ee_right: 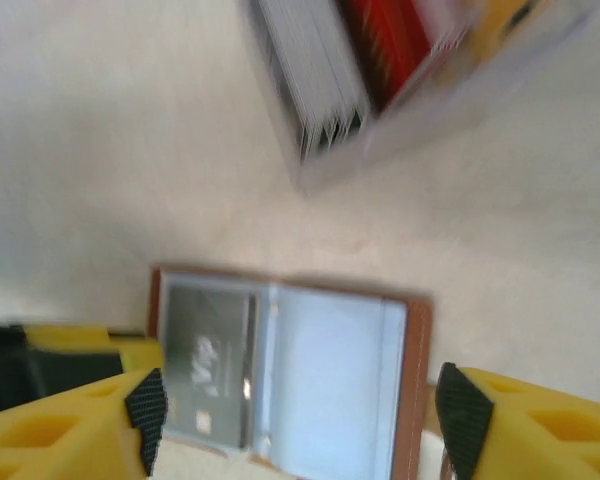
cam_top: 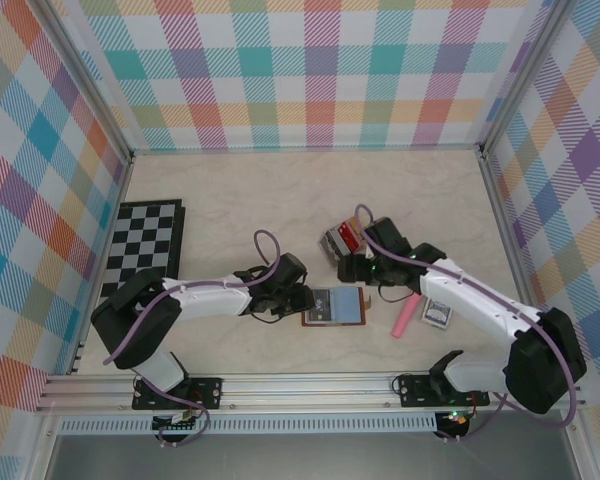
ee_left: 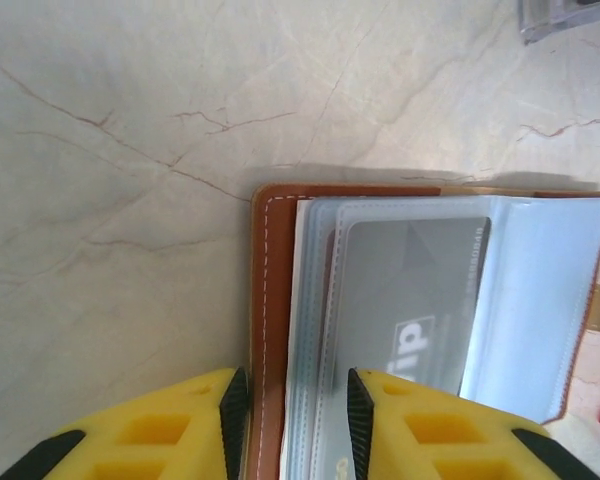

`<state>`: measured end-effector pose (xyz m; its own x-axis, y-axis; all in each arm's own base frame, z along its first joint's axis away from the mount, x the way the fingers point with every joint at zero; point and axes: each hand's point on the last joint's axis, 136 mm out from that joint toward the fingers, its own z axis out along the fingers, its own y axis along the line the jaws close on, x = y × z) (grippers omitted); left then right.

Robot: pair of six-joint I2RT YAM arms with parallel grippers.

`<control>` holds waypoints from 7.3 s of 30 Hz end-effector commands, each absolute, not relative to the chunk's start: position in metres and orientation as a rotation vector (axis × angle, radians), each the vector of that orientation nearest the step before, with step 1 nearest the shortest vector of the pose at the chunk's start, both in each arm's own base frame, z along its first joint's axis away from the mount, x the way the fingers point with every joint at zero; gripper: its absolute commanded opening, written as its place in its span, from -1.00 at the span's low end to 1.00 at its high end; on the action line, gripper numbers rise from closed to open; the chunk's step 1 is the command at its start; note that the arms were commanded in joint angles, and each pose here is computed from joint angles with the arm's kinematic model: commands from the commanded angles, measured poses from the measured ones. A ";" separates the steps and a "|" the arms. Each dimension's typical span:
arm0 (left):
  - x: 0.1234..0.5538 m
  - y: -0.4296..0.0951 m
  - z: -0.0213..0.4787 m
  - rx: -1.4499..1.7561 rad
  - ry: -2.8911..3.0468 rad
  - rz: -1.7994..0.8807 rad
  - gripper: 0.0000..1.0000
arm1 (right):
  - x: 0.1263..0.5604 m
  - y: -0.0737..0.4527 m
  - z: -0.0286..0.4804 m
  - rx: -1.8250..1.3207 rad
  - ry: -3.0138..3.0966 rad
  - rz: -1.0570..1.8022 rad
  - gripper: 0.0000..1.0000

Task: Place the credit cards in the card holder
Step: Move the storage box to the center of the table, then pick up the credit card from the storage box, then insert the credit card into the card slot.

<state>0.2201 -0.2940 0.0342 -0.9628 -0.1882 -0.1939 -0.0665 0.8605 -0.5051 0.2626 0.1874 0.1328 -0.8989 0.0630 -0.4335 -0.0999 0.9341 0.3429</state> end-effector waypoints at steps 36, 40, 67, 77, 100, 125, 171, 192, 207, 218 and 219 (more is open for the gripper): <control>0.281 -0.249 0.076 -0.415 2.622 -0.893 0.12 | 0.358 0.251 0.120 -0.137 2.759 1.305 0.63; 0.291 -0.260 0.070 -0.436 2.619 -0.954 0.12 | 0.353 0.251 0.122 -0.159 2.779 1.193 0.60; 0.327 -0.274 0.037 -0.497 2.676 -0.924 -0.01 | 0.344 0.219 0.128 -0.380 2.770 0.383 0.44; 0.320 -0.268 0.024 -0.514 2.710 -0.890 -0.09 | 0.346 0.216 0.106 -0.498 2.803 0.126 0.31; 0.315 -0.264 0.023 -0.510 2.717 -0.875 -0.10 | 0.358 0.210 0.111 -0.535 2.760 -0.042 -0.06; 0.313 -0.264 0.023 -0.512 2.718 -0.888 -0.10 | 0.353 0.214 0.133 -0.550 2.712 -0.042 -0.81; 0.273 -0.340 0.188 -0.222 2.281 -1.698 0.10 | 0.263 0.245 0.206 0.012 2.457 1.392 -0.95; 0.246 -0.311 0.148 -0.192 2.456 -1.399 -1.00 | 0.234 0.214 0.127 0.163 2.716 1.138 -0.40; 0.214 -0.338 0.076 -0.088 2.606 -1.233 -1.00 | 0.207 0.189 0.047 0.207 2.951 0.824 -0.37; 0.213 -0.345 0.053 -0.093 2.613 -1.239 -1.00 | 0.205 0.175 0.017 0.245 3.011 0.675 -0.51; 0.213 -0.346 0.052 -0.091 2.611 -1.243 -1.00 | 0.204 0.175 0.014 0.246 3.019 0.667 -0.54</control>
<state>0.2167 -0.3385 0.0524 -0.9687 -0.1751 -0.1757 0.0183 0.6561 -0.7544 0.2099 0.1819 0.0262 -0.9845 0.1748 -0.0152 0.1480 0.8739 0.4631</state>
